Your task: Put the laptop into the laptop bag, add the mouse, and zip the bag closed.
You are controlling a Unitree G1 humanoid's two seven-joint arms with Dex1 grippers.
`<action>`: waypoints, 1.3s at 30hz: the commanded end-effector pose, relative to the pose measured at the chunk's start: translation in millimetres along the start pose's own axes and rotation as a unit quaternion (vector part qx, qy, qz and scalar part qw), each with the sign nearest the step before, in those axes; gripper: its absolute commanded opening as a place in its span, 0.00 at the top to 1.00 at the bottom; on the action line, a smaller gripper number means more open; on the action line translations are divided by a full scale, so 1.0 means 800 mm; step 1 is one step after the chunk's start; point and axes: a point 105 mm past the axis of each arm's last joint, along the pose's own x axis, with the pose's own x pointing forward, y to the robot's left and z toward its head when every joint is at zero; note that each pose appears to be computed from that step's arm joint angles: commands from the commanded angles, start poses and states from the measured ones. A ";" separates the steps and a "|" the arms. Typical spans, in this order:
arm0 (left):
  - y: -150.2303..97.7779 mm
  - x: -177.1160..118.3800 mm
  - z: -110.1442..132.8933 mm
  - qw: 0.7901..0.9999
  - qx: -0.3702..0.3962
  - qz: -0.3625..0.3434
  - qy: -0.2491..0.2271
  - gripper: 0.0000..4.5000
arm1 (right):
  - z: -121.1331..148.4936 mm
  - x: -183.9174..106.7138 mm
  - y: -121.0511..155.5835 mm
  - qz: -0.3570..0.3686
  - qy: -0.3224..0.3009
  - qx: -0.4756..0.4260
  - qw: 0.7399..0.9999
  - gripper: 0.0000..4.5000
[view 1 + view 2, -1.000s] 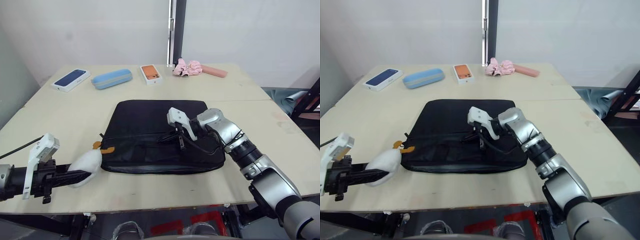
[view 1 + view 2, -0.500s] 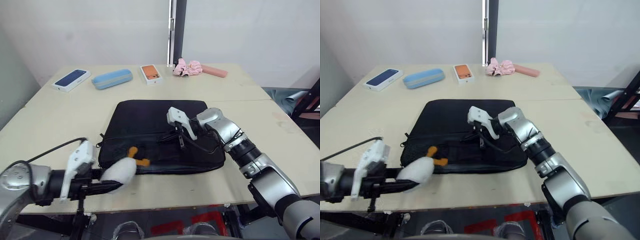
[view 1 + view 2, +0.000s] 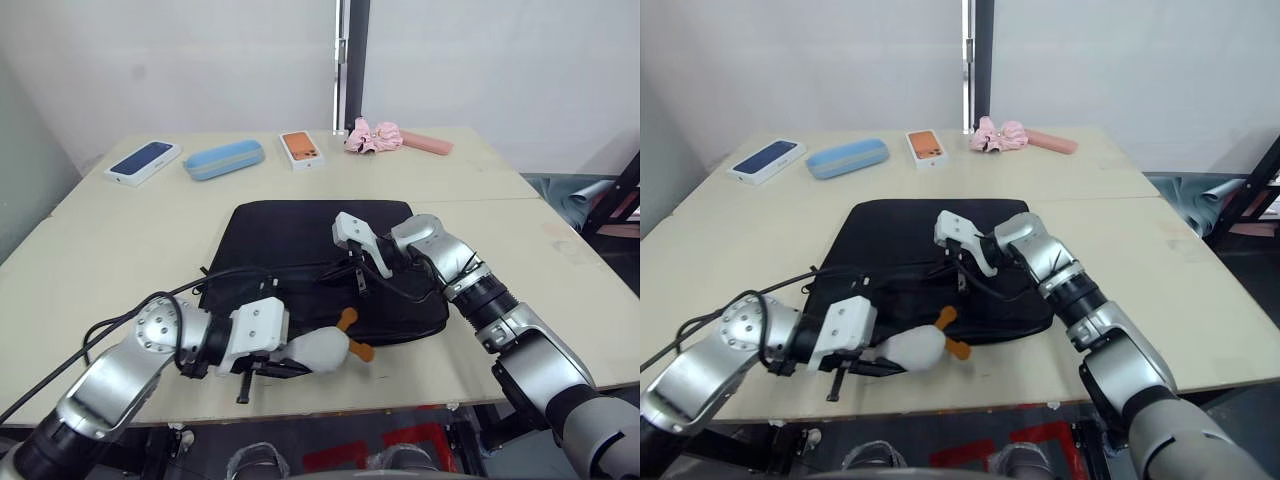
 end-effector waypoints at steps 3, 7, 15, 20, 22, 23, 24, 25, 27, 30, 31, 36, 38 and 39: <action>-0.013 0.007 0.003 0.997 0.045 -0.062 -0.019 0.73 | -0.055 0.004 0.003 -0.007 0.075 0.057 0.996 1.00; -0.017 0.008 0.003 0.994 0.058 -0.091 -0.027 0.73 | -0.055 0.003 0.003 -0.007 0.076 0.056 0.995 1.00; 0.014 0.035 0.027 0.989 0.043 -0.073 -0.125 0.73 | -0.055 0.000 0.003 -0.008 0.079 0.056 0.995 1.00; 0.017 0.054 0.041 0.980 0.029 -0.111 -0.160 0.73 | -0.056 -0.003 0.005 -0.008 0.083 0.058 0.995 1.00; 0.015 0.061 0.043 0.978 0.026 -0.134 -0.159 0.73 | -0.057 -0.005 0.006 -0.008 0.084 0.059 0.995 1.00; 0.015 0.062 0.044 0.977 0.026 -0.141 -0.158 0.73 | -0.057 -0.005 0.006 -0.008 0.084 0.060 0.995 1.00; 0.015 0.064 0.045 0.976 0.026 -0.146 -0.157 0.73 | -0.057 -0.006 0.006 -0.009 0.084 0.060 0.995 1.00; 0.016 0.065 0.046 0.976 0.026 -0.148 -0.158 0.73 | -0.057 -0.006 0.006 -0.010 0.085 0.061 0.994 1.00; 0.019 0.068 0.049 0.974 0.031 -0.154 -0.161 0.73 | -0.057 -0.005 0.007 -0.011 0.084 0.063 0.994 1.00; 0.023 0.067 0.045 0.975 0.030 -0.154 -0.157 0.73 | -0.057 -0.005 0.007 -0.013 0.082 0.064 0.994 1.00; 0.023 0.066 0.041 0.976 0.027 -0.152 -0.151 0.73 | -0.058 -0.005 0.007 -0.014 0.082 0.065 0.994 1.00; 0.024 0.049 0.014 0.985 -0.020 -0.127 -0.118 0.60 | -0.057 -0.004 0.006 -0.018 0.079 0.066 0.995 1.00; 0.023 0.040 -0.008 0.991 -0.021 -0.112 -0.073 0.46 | -0.057 -0.004 0.006 -0.019 0.078 0.065 0.995 1.00; 0.022 0.037 -0.014 0.993 -0.021 -0.105 -0.059 0.37 | -0.057 -0.004 0.006 -0.019 0.078 0.065 0.995 1.00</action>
